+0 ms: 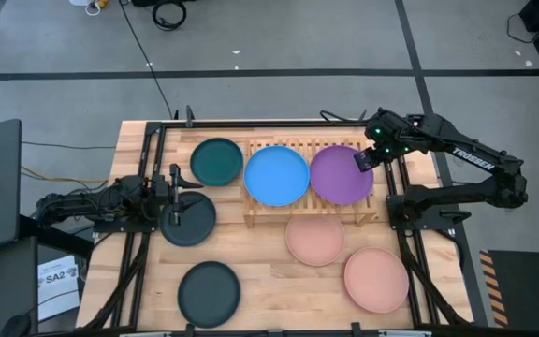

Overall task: Place and stack plates onto a shelf
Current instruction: Stack the green plate on top of the purple plate on the shelf

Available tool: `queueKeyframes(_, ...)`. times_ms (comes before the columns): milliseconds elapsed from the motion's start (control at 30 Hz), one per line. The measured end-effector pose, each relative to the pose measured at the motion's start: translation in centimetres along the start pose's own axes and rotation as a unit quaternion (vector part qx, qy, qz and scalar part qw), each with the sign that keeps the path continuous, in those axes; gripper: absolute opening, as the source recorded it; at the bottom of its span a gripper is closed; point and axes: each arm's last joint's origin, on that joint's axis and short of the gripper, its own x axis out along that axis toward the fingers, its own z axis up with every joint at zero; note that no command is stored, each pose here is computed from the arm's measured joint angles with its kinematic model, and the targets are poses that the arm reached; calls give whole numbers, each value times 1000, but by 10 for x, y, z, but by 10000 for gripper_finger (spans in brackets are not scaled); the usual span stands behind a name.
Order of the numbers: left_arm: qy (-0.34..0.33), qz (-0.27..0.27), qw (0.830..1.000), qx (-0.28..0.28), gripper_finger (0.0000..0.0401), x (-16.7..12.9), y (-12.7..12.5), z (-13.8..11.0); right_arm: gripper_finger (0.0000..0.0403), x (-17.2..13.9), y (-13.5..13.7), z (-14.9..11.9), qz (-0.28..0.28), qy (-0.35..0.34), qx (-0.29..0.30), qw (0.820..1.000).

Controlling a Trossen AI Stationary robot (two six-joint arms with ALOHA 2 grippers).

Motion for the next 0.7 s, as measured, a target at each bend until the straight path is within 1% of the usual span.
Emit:
queueKeyframes(300, 0, 0, 1000, 0, 185, 0, 0, 0, 143, 0, 0, 0, 0, 0, 0, 1000)
queueKeyframes(600, -5, 1, 1000, -1, 185, 0, 0, 1, 143, 0, 0, 0, -2, -1, 0, 1000)
queueKeyframes(667, -18, 10, 1000, -4, 185, 0, 1, 4, 142, 0, -1, 1, -14, -11, 0, 1000)
queueKeyframes(700, -28, 21, 999, -19, 185, 0, 2, 6, 142, 0, -1, 1, -22, -17, 0, 1000)
